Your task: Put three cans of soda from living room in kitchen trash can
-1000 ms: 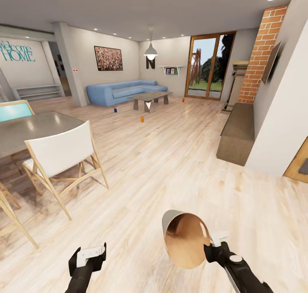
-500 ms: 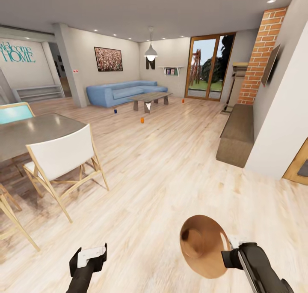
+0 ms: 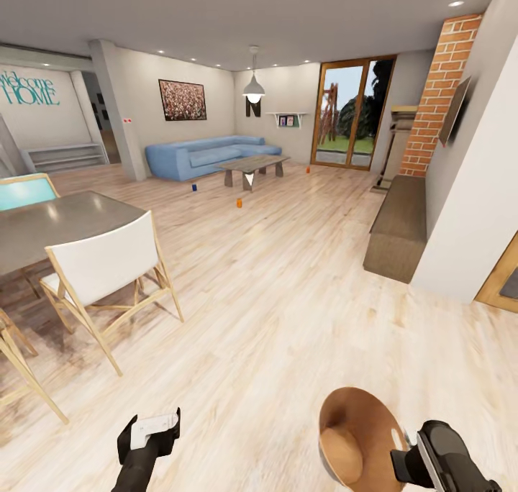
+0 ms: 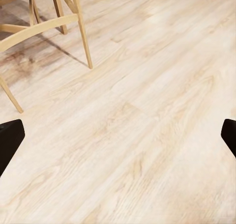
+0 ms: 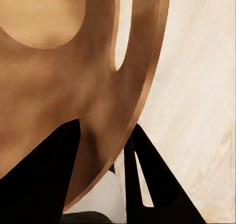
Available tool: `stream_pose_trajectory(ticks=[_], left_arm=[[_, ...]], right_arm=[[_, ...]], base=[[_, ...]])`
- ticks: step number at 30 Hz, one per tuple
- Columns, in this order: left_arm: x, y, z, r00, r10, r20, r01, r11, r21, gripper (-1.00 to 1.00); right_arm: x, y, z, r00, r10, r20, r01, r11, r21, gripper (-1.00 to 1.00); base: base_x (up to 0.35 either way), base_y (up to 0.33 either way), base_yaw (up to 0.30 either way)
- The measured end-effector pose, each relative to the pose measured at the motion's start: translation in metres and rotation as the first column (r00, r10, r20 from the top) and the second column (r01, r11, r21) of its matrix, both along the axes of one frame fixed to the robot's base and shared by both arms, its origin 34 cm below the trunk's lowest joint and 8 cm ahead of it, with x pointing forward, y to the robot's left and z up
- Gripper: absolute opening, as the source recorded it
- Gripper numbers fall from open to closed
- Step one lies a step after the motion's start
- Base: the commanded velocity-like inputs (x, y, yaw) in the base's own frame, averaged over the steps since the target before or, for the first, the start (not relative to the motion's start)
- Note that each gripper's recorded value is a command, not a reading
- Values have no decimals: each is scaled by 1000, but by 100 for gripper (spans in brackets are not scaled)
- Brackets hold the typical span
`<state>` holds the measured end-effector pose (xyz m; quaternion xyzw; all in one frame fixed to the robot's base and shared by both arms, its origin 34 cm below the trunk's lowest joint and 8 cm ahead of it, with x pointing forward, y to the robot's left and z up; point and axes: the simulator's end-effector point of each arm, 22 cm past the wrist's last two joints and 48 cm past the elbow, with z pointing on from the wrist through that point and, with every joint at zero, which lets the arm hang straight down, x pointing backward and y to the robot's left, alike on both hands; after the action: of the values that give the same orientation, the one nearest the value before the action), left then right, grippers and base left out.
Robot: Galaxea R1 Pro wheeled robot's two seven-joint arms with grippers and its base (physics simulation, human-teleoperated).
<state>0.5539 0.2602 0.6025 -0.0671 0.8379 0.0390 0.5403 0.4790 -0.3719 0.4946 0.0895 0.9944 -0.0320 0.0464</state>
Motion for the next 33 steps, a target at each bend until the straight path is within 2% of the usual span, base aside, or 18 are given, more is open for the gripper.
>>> stream_pose_trajectory(ticks=[3,7,11,13,16,18,27,33], left_arm=[[0,0,0,1000,0,0,0,1000,0,100],[0,0,0,1000,-2,0,2,1000,1,100],[0,-1,-1,1000,-11,-2,11,1000,10,100],[0,-2,0,1000,-23,-3,23,999,29,100],[-6,-5,-11,998,-58,-35,60,994,88,100],[-7,-6,-15,997,-63,-43,67,993,96,100],[-9,-6,-18,996,-68,-51,73,992,105,100],[-9,-6,-18,996,-69,-53,74,992,106,100]], right_arm=[[-12,-1,-13,999,4,-44,-4,1000,-3,-100],[-7,5,-28,1000,11,4,-11,1000,18,-100],[-6,1,-36,999,38,31,-38,999,-7,-100],[-1,3,-37,998,37,55,-37,999,0,-100],[14,-1,-37,988,67,140,-64,998,-27,-100],[22,1,-34,982,64,175,-61,998,-20,-100],[27,2,-33,977,77,197,-73,997,-31,-100],[36,3,-30,967,85,242,-79,996,-36,-100]], base=[[0,0,0],[7,0,0],[131,0,0],[232,0,0],[293,0,0],[316,0,0],[321,0,0],[270,-5,0]])
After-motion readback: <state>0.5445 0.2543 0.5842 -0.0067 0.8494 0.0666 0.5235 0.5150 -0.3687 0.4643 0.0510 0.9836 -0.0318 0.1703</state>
